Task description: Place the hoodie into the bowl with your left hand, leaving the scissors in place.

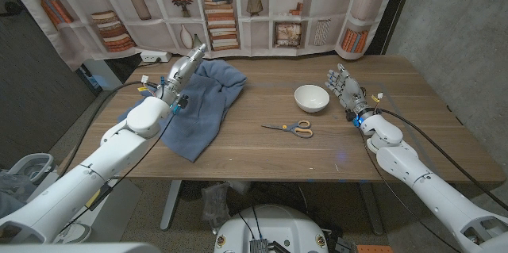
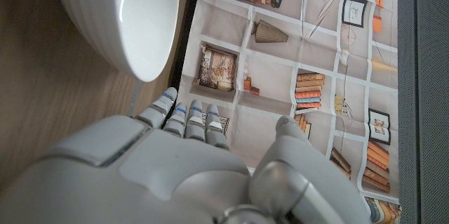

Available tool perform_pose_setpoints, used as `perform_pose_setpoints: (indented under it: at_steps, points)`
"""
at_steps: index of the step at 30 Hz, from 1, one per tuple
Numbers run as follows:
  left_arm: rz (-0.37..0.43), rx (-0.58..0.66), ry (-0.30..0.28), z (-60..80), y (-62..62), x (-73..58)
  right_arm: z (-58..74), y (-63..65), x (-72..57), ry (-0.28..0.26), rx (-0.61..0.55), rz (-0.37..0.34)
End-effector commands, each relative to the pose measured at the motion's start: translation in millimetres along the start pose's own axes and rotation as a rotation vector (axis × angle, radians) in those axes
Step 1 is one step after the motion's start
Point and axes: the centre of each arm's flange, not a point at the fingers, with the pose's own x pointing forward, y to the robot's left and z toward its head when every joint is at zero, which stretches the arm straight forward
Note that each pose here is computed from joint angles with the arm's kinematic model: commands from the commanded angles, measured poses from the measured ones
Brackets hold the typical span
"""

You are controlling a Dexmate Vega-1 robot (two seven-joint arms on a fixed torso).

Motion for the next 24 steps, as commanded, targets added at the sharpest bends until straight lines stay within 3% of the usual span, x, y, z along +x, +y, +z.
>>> perform_pose_setpoints:
  at_steps: [1, 10, 24]
  points:
    - [0.045, 0.03, -0.021, 5.6, 12.2, -1.7, 1.7, 0.2, -0.7, 0.0, -0.015, -0.001]
    - [0.073, 0.035, -0.049, 4.2, 16.0, -0.7, 2.1, -0.1, -3.4, -0.007, -0.009, -0.009]
    - [0.116, 0.078, -0.027, 5.5, 24.5, -6.6, -0.6, -2.7, -2.7, -0.004, 0.003, -0.006]
